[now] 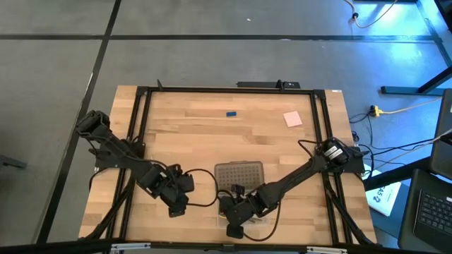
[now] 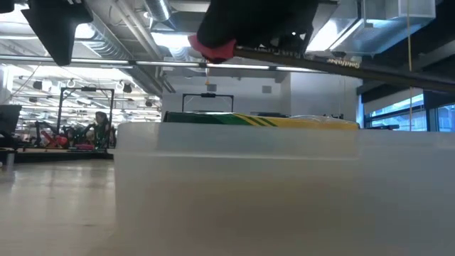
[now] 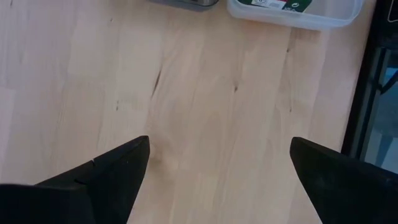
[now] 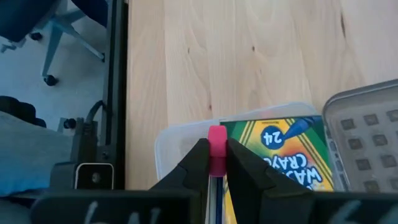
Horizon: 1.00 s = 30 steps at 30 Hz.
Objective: Pack school essentials
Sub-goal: Put the pink and black pencil into the supply box
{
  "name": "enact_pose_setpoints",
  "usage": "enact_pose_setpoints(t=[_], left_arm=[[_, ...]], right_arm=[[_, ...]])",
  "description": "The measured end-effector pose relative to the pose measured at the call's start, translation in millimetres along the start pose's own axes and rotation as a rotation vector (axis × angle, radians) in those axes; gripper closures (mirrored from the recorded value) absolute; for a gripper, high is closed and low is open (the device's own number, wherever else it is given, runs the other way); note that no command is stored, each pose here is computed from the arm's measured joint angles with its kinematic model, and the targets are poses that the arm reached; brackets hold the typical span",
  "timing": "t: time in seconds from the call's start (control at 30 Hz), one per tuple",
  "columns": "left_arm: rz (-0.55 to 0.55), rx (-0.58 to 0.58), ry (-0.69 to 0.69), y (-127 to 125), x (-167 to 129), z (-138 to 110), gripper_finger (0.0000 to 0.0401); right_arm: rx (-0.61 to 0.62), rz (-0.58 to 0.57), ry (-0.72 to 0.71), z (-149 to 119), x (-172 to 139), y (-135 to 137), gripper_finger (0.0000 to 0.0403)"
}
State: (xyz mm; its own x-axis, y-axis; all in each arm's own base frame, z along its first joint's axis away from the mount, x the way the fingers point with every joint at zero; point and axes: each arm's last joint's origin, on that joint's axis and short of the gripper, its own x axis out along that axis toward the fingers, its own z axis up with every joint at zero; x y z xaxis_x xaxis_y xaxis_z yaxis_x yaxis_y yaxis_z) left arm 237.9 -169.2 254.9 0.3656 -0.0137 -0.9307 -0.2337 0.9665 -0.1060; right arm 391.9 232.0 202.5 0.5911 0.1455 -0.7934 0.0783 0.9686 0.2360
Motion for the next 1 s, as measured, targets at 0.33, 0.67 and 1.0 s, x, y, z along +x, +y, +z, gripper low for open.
enact_pose_setpoints(t=[0.33,0.67,1.0], left_arm=[[-0.001,0.001,-0.001,0,0,0,0.0019],[-0.002,0.000,-0.002,0,0,0,0.0019],[-0.002,0.000,-0.002,0,0,0,0.0019]], right_arm=[[0.003,-0.002,0.001,-4,6,-4,0.0356],[0.000,-0.005,0.035,-16,14,-11,0.0356],[-0.074,0.066,0.055,-15,14,-8,0.0356]])
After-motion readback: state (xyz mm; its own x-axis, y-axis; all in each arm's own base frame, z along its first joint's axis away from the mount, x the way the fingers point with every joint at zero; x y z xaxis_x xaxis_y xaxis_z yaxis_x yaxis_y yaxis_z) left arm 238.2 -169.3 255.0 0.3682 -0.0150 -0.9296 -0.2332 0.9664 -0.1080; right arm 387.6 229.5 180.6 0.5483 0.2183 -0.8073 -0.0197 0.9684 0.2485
